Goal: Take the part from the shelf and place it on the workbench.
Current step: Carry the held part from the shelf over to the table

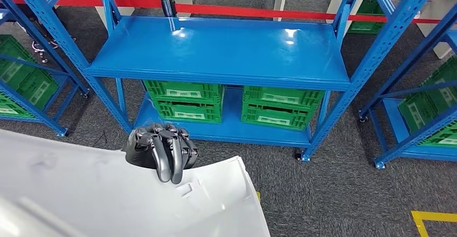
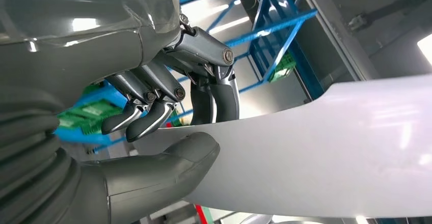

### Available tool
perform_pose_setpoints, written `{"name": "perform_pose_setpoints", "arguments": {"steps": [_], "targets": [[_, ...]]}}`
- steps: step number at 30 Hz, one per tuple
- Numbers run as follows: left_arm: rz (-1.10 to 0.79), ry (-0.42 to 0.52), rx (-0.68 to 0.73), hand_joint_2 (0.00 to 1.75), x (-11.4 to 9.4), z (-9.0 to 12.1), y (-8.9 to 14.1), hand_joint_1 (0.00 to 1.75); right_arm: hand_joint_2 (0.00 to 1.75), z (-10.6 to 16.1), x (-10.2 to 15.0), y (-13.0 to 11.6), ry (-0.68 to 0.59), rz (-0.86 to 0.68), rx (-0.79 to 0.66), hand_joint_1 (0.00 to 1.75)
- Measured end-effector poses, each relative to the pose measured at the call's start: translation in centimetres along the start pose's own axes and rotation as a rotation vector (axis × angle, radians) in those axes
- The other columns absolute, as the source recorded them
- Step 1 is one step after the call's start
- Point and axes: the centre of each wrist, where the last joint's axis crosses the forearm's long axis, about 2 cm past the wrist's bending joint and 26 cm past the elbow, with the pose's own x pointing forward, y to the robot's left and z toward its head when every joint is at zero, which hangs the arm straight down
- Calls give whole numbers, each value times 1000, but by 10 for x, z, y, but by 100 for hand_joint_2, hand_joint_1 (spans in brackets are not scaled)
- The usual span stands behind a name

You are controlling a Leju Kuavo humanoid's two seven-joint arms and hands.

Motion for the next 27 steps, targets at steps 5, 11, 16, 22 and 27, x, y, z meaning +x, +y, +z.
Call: {"name": "perform_pose_setpoints", "arguments": {"steps": [5, 11, 16, 22, 27], "targets": [[6, -1, -3, 175, -2, -2, -2, 171, 0, 7, -1, -3, -24, -16, -19, 0], [11, 1, -5, 175, -3, -2, -3, 171, 0, 18, -6, -6, -29, 3, -15, 0], [11, -2, -9, 175, -4, -4, -2, 171, 0, 24, -9, -4, -22, 21, 7, 0], [5, -14, -17, 175, -4, -9, -1, 171, 0, 26, -9, -1, -21, 28, 31, 0], [10, -15, -24, 175, -6, -12, -2, 171, 0, 27, -9, -4, -14, 15, 40, 0]]}}
